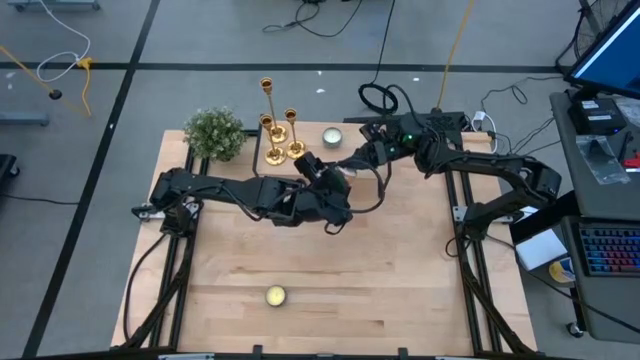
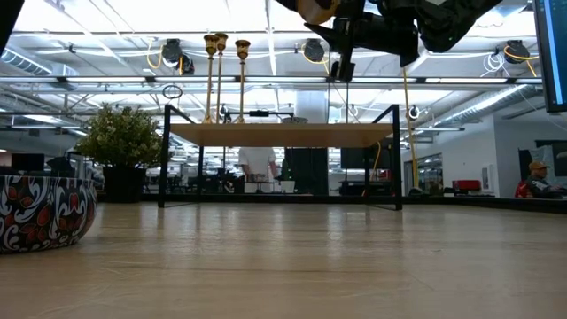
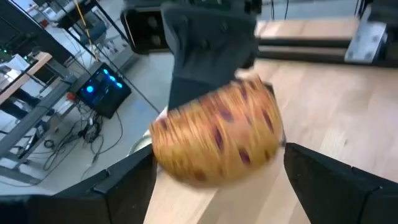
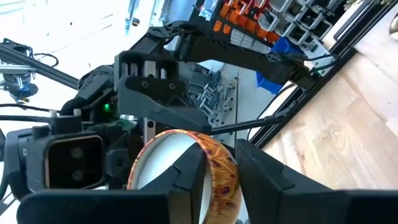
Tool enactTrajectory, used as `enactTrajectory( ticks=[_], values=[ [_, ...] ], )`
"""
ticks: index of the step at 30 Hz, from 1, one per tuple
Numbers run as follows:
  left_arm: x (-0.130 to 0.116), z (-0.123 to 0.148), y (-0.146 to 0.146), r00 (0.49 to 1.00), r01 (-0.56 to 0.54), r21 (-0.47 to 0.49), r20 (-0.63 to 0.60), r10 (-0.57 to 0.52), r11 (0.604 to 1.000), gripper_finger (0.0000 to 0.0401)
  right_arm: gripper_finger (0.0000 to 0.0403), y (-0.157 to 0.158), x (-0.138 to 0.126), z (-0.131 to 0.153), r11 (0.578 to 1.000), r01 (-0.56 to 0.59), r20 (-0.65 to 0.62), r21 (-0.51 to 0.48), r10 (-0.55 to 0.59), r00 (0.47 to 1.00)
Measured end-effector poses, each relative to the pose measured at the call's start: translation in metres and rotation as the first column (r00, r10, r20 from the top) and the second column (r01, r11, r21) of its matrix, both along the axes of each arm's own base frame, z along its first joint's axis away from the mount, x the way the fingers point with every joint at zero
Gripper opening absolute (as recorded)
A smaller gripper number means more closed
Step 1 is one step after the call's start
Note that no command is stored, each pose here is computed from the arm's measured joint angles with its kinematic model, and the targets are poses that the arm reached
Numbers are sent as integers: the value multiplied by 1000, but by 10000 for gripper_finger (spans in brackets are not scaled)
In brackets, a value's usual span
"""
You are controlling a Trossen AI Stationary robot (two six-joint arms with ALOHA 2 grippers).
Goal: Pick & Place candle stick holders
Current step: Put the orange scented candle on the shelf
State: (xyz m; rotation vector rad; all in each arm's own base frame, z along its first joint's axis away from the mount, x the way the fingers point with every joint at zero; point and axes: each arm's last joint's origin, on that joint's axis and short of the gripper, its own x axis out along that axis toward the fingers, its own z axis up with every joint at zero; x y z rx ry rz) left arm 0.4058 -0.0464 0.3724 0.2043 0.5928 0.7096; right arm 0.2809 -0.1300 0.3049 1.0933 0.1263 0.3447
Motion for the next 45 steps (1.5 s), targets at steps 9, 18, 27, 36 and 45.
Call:
enactTrajectory(
  ticks=[9, 18, 27, 36, 45],
  values=[
    [-6, -7, 1, 998, -33, -12, -62, 32, 999, 333, 27, -8, -4, 1, 999, 34, 10, -14, -34, 999],
    [-20, -1, 4, 993, -106, -10, -60, 105, 994, 313, 6, -23, -11, 2, 992, 115, 28, -49, -114, 993],
    [-30, 5, 2, 992, -125, -64, -38, 123, 990, 314, 3, -51, -29, 0, 963, 231, 49, -139, -227, 973],
    [-33, 5, 1, 991, -135, -135, -25, 132, 982, 306, 1, -69, -49, -5, 879, 332, -9, -341, -356, 934],
    [-34, 3, 1, 991, -137, -182, -29, 134, 974, 303, 1, -59, -62, 40, 526, 218, -168, -822, -590, 789]
  ],
)
